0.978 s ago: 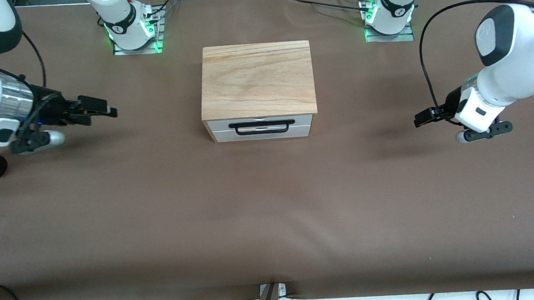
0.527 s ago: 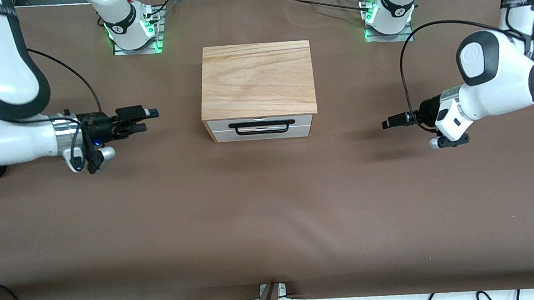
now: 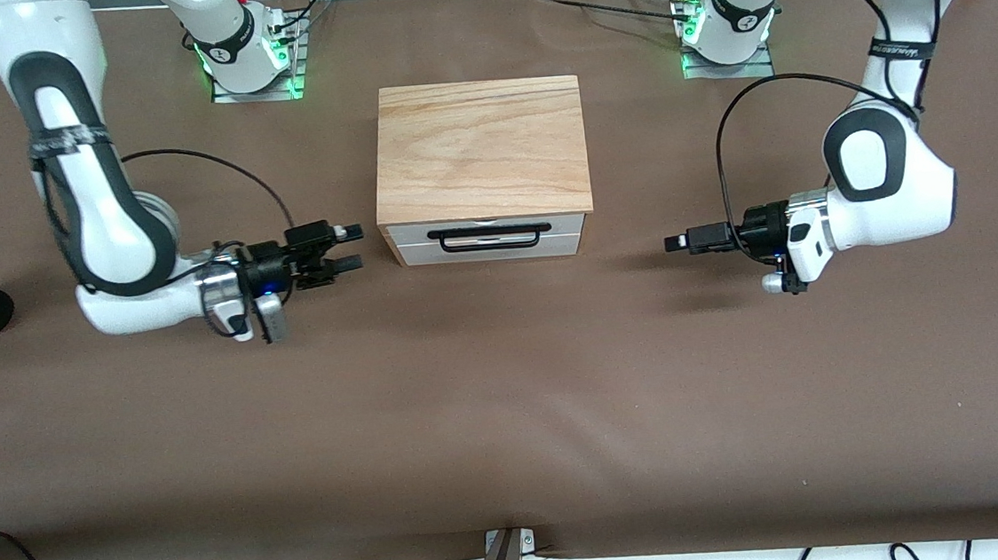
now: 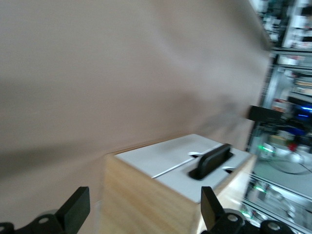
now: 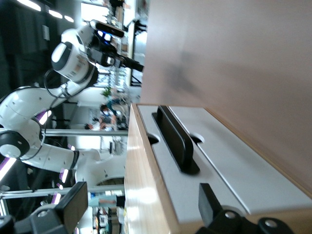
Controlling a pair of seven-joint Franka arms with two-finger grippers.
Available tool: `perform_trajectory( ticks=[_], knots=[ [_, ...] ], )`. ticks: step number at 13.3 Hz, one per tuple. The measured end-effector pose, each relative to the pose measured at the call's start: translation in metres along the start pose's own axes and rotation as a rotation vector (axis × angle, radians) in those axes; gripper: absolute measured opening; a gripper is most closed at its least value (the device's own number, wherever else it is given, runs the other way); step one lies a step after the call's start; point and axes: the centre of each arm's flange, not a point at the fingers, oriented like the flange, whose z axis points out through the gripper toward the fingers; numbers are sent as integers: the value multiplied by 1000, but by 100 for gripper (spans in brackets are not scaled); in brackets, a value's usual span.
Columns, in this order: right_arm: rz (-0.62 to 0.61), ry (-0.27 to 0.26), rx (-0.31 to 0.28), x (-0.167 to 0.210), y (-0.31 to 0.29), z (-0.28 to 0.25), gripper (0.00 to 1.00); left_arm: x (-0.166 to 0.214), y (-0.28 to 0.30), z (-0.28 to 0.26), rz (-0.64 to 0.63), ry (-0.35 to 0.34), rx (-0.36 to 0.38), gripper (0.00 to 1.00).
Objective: Pull top drawer with both arms simultaneously
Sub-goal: 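Move the left gripper and the right gripper toward the drawer handle ends, then close both grippers on the black drawer handle ends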
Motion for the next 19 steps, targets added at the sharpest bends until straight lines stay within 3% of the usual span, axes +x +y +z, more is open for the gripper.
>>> perform_trajectory(
  ticks=[6,10,13,16,17,19],
  knots=[
    [-12,156,151,-22,55,70,97,-7,-11,64,192,46,-234,100],
    [30,178,171,-31,68,97,93,-16,-11,124,305,108,-355,100],
    [57,190,176,-37,72,101,63,-25,-11,162,310,134,-412,98],
    [74,205,187,-39,75,109,56,-37,5,191,281,137,-472,90],
    [76,206,187,-39,75,112,52,-40,8,196,289,131,-478,82],
    [77,208,185,-39,75,113,32,-42,8,200,314,133,-476,77]
  ],
)
